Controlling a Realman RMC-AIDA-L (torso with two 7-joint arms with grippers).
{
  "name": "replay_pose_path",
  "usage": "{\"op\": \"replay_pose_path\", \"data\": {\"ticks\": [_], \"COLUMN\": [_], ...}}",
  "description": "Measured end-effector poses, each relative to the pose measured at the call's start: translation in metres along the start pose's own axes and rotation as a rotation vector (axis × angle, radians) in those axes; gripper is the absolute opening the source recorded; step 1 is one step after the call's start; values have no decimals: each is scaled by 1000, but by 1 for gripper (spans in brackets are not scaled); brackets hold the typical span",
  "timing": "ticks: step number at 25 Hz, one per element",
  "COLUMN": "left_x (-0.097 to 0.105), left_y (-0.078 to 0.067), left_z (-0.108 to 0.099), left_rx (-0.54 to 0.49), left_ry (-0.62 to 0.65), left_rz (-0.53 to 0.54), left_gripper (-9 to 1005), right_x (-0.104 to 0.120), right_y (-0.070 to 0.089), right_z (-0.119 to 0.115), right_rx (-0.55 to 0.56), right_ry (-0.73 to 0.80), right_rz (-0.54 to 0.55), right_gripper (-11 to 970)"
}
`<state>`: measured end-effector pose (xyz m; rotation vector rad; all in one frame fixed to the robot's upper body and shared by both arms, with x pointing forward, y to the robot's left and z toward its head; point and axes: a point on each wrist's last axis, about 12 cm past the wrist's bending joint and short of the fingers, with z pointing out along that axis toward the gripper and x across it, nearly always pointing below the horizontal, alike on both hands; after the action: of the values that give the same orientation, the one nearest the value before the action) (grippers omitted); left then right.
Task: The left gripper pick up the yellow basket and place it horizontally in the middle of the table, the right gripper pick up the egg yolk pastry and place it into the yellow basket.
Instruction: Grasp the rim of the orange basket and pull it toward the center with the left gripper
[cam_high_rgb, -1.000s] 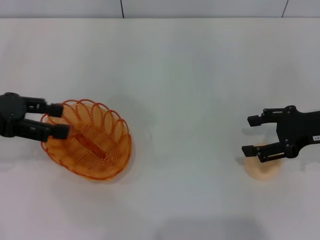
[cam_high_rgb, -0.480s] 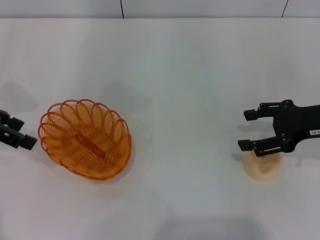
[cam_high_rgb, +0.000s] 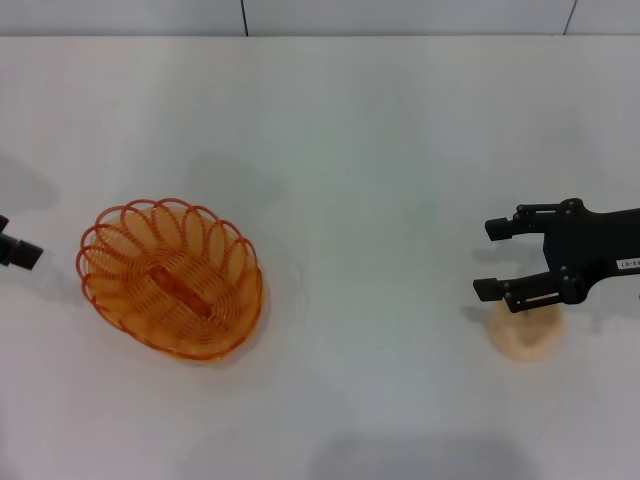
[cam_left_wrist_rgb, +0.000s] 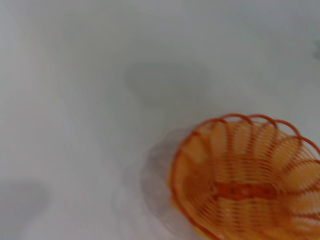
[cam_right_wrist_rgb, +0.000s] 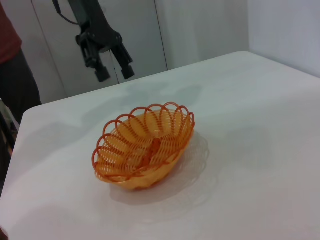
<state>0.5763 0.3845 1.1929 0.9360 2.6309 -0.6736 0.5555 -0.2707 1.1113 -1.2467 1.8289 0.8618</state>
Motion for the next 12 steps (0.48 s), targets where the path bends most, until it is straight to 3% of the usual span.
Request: {"op": "replay_pose_path", "data": {"ticks": [12], "left_x": [1], "left_y": [7], "left_z": [14], "left_rx": [-54], "left_ry": [-34], "left_rz": [-64], "left_gripper": [885], "right_x": [-4], "right_y": [-1], "right_z": [1], "right_rx": [-4], "right_ry": [1], "right_rz": [-13], "right_gripper": [836]}}
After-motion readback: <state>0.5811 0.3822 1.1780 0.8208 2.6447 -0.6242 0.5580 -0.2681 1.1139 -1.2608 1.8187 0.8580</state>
